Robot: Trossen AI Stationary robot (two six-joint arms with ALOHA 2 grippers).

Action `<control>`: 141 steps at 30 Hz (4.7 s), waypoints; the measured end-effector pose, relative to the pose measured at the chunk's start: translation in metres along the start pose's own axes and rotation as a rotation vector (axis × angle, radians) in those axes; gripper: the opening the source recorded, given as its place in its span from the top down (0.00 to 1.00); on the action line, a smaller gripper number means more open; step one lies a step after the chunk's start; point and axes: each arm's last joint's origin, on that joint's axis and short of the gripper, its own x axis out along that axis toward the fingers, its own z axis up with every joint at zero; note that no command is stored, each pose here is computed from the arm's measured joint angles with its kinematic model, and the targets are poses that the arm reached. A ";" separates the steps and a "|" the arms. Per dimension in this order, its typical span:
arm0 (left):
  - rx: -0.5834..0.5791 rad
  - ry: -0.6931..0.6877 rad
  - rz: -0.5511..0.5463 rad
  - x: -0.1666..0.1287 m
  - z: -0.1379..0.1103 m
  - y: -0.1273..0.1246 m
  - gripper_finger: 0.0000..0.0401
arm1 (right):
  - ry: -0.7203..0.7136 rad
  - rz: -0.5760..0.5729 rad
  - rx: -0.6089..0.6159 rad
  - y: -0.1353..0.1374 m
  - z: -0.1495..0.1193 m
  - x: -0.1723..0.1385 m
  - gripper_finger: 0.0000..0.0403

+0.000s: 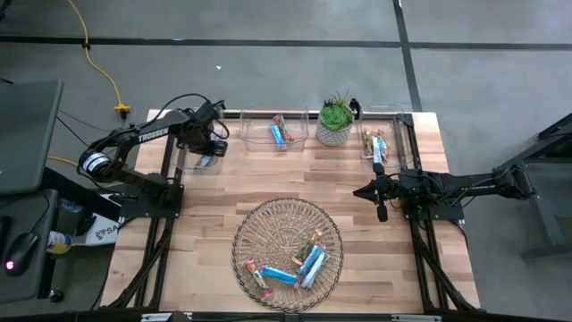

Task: Pick and place Granola Bars by type
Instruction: Put the blue granola bar into the left transparent bin, then put the red granola bar into the middle transparent bin

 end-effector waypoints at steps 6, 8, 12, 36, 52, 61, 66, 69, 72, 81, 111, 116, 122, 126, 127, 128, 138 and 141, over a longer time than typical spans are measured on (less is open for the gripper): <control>0.015 -0.010 -0.028 -0.004 -0.001 0.000 0.50 | 0.000 0.000 0.000 0.000 0.000 0.000 0.97; 0.020 -0.038 -0.039 -0.010 -0.002 0.000 0.47 | 0.000 0.000 0.000 0.000 0.000 0.000 0.97; 0.039 -0.141 -0.038 -0.032 0.001 -0.001 0.45 | 0.000 0.000 0.000 0.000 0.000 0.000 0.97; 0.381 -0.571 -0.717 -0.153 -0.029 -0.010 0.45 | 0.000 0.000 0.000 0.000 0.000 0.000 0.97; 0.915 -0.337 -1.471 -0.192 -0.071 -0.023 0.45 | 0.000 0.000 0.000 0.000 0.000 0.000 0.97; 1.094 -0.362 -1.479 -0.202 -0.107 -0.058 0.45 | 0.000 0.000 0.000 0.000 0.000 0.000 0.97; 1.195 -0.414 -1.540 -0.210 -0.133 -0.079 0.45 | 0.000 0.000 0.000 0.000 0.000 0.000 0.97; 1.235 -0.447 -1.590 -0.215 -0.149 -0.092 0.45 | 0.000 0.000 0.000 0.000 0.000 0.000 0.97; 1.263 -0.483 -1.651 -0.220 -0.165 -0.104 0.45 | 0.000 0.000 0.000 0.000 0.000 0.000 0.97; 1.335 -0.573 -1.626 -0.211 -0.209 -0.138 0.45 | 0.000 0.000 0.000 0.000 0.000 0.000 0.97; 1.955 -0.368 -0.794 -0.215 -0.331 -0.204 0.45 | 0.000 0.000 0.000 0.000 0.000 0.000 0.97; 2.034 -0.367 -0.644 -0.181 -0.359 -0.220 0.45 | 0.000 0.000 0.000 0.000 0.000 0.000 0.97; 2.114 -0.381 -0.495 -0.141 -0.378 -0.240 0.45 | 0.000 0.000 0.000 0.000 0.000 0.000 0.97; 2.197 -0.327 -0.466 -0.114 -0.387 -0.252 0.45 | 0.000 0.000 0.000 0.000 0.000 0.000 0.97; 2.208 -0.313 -0.479 -0.109 -0.389 -0.255 0.45 | 0.000 0.000 0.000 0.000 0.000 0.000 0.97; 2.210 -0.300 -0.492 -0.104 -0.388 -0.258 0.45 | 0.000 0.000 0.000 0.000 0.000 0.000 0.97; 2.195 -0.203 -0.439 -0.062 -0.360 -0.276 0.45 | 0.000 0.000 0.000 0.000 0.000 0.000 0.97; 2.167 -0.157 -0.417 -0.050 -0.345 -0.278 0.45 | 0.000 0.000 0.000 0.000 0.000 0.000 0.97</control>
